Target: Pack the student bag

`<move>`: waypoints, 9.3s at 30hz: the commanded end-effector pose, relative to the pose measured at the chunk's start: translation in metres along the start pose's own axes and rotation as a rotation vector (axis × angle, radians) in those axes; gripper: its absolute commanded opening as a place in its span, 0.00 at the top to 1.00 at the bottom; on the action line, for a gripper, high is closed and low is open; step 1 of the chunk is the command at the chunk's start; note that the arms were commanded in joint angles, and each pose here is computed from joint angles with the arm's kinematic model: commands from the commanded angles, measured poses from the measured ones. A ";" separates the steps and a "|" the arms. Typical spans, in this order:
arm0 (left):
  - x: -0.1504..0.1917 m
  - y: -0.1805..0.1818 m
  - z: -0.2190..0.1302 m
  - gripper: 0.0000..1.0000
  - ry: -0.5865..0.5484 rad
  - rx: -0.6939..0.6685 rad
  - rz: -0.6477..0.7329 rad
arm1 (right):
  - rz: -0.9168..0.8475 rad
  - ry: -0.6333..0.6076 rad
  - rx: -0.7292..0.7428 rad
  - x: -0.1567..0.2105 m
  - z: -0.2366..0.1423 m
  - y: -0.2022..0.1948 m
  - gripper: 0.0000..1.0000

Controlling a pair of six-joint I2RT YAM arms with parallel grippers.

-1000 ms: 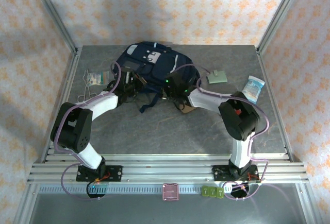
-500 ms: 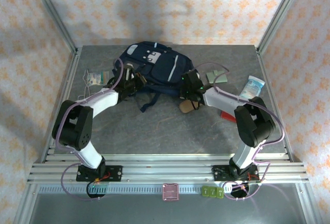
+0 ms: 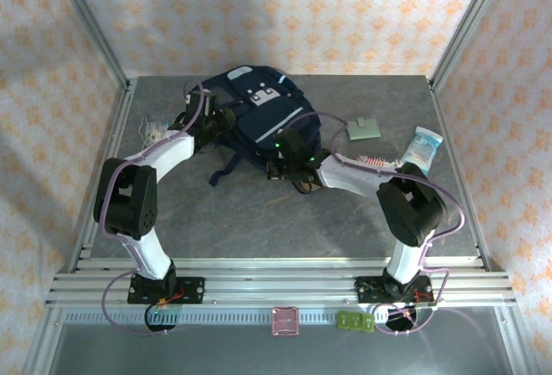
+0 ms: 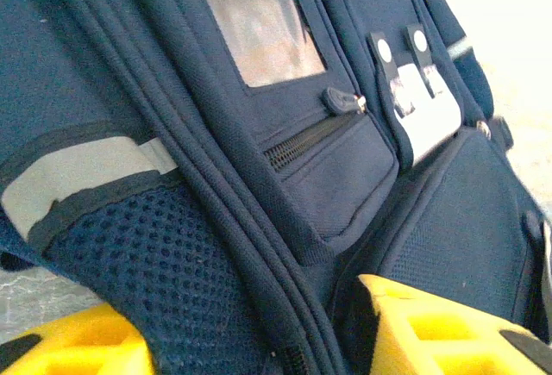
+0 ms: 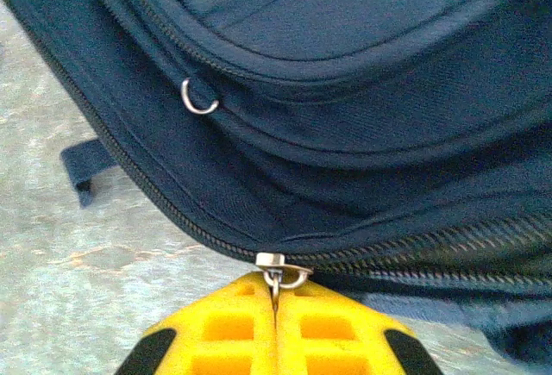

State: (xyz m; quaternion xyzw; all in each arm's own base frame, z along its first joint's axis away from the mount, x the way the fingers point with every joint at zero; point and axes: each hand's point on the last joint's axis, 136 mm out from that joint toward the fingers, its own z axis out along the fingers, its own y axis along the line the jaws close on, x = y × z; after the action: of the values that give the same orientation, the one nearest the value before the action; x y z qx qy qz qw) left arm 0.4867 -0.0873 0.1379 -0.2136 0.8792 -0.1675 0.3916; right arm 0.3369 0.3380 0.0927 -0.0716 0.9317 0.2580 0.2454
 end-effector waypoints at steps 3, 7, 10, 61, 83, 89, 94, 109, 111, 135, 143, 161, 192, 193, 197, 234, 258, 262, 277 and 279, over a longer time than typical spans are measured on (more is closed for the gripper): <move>0.020 -0.017 -0.036 0.48 0.008 0.141 -0.099 | 0.037 -0.007 -0.161 -0.016 0.015 0.038 1.00; 0.066 -0.004 -0.053 0.46 0.069 0.154 -0.167 | 0.035 0.007 -0.160 -0.013 0.019 0.037 1.00; 0.092 -0.006 -0.064 0.44 0.079 0.194 -0.200 | 0.035 0.013 -0.155 -0.010 0.021 0.035 1.00; 0.091 -0.024 -0.018 1.00 0.068 0.219 -0.068 | 0.110 -0.074 0.306 -0.034 -0.045 -0.119 1.00; 0.011 0.063 -0.067 1.00 -0.124 0.010 -0.089 | -0.056 0.072 -0.169 0.019 -0.013 0.068 1.00; 0.018 0.066 -0.084 0.47 -0.104 0.033 -0.139 | -0.047 0.085 -0.227 0.016 0.006 0.083 1.00; 0.061 0.055 -0.095 0.41 -0.015 0.053 -0.175 | -0.055 0.101 -0.236 0.019 0.014 0.084 1.00; 0.125 0.030 -0.081 0.14 0.047 0.104 -0.383 | -0.063 0.113 -0.241 0.029 0.015 0.078 1.00; 0.125 0.025 -0.071 0.16 0.055 0.113 -0.392 | -0.062 0.112 -0.245 0.029 0.015 0.078 1.00; 0.134 0.059 -0.074 1.00 0.082 0.081 -0.362 | 0.066 0.064 0.246 0.020 -0.015 -0.096 1.00; 0.128 0.068 -0.088 1.00 0.060 0.078 -0.347 | 0.150 -0.063 0.364 -0.034 -0.002 -0.150 1.00; 0.134 0.074 -0.094 1.00 0.078 0.081 -0.344 | 0.309 -0.331 0.422 -0.161 0.019 -0.211 1.00; 0.089 0.069 -0.082 1.00 0.042 0.007 -0.205 | 0.308 -0.410 0.211 -0.102 -0.069 -0.169 0.79; 0.090 0.068 -0.081 1.00 0.048 0.008 -0.209 | 0.309 -0.401 0.202 -0.107 -0.065 -0.167 0.70; 0.094 0.069 -0.085 0.76 0.054 0.019 -0.236 | 0.330 -0.367 0.124 -0.137 -0.036 -0.162 0.55; 0.090 0.078 -0.011 0.74 0.048 -0.112 -0.192 | 0.455 -0.397 -0.200 -0.150 -0.073 -0.115 1.00; -0.008 0.005 0.064 0.62 0.028 0.007 -0.090 | 0.343 -0.179 -0.296 -0.057 -0.018 -0.014 0.79; -0.012 -0.020 0.032 0.55 0.026 0.127 -0.102 | 0.309 -0.125 -0.244 -0.041 -0.014 -0.019 0.60; 0.038 -0.020 -0.058 0.44 0.048 0.210 -0.033 | 0.188 -0.080 -0.105 -0.011 -0.064 -0.037 0.47; 0.049 -0.013 -0.065 0.44 0.054 0.191 -0.024 | 0.173 -0.084 -0.106 -0.013 -0.068 -0.035 0.49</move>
State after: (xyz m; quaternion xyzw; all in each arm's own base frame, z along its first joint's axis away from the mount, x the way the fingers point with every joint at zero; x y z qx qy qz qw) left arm 0.4268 -0.1155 0.1545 -0.1911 0.8618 -0.2700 0.3846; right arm 0.3362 0.2803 0.1339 0.0239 0.9008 0.3495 0.2568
